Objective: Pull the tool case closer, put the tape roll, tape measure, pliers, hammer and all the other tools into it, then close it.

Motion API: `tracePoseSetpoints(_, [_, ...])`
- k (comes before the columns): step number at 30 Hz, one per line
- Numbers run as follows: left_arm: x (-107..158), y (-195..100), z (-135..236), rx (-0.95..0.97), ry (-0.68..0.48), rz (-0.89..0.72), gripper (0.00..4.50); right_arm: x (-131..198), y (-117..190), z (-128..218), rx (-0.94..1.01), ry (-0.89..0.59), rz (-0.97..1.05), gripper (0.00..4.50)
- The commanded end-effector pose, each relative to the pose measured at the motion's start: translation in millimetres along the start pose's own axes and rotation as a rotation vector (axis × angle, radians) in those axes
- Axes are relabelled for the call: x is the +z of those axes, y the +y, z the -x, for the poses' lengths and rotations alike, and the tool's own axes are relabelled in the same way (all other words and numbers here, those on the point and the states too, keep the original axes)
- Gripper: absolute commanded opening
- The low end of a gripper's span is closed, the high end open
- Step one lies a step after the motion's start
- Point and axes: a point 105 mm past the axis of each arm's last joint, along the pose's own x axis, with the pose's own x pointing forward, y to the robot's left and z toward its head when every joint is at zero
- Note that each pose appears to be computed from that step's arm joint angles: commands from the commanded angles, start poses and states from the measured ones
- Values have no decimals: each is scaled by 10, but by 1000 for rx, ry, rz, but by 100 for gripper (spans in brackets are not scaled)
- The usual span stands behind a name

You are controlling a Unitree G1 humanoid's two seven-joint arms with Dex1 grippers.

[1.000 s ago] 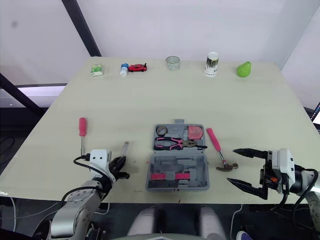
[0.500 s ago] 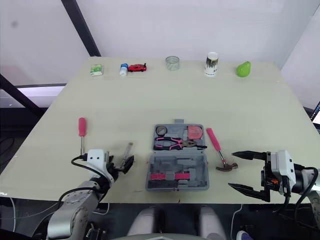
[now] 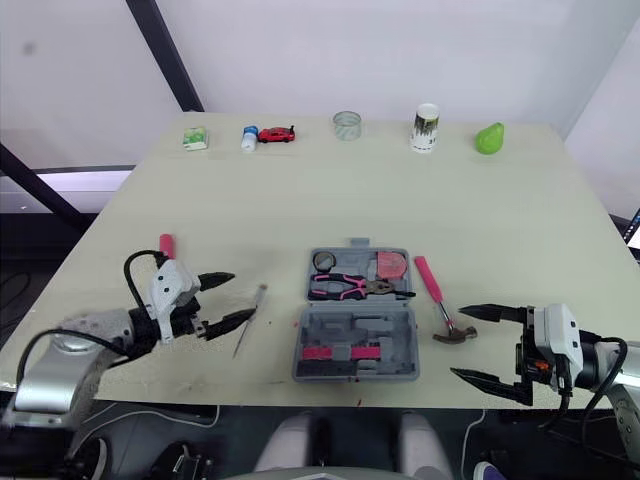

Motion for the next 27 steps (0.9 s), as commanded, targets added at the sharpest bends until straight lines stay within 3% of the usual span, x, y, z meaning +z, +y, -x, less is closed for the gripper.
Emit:
tracePoseSetpoints(1, [-28,-31,73,-216,11,-130,444,98,2,-10,2,-17,43,450])
tracePoseSetpoints(4, [-50,39,82,-345,24,-213,444,104,17,-7,-3,-17,43,450])
tracePoseSetpoints(7, [-105,97,9,-441,108,-318,444,97,16,-13,-18,-16,45,450])
tracePoseSetpoints(19, [-70,318,-225,-683,323,-633,444,114,47,-79,-67,-24,56,450])
tracePoseSetpoints(23, [-47,385,-173,-828,473,-815,444,126,41,-98,-73,-26,60,450])
tracePoseSetpoints(27, [33,414,-182,-960,540,-1008,444,136,28,-100,-71,-26,63,450])
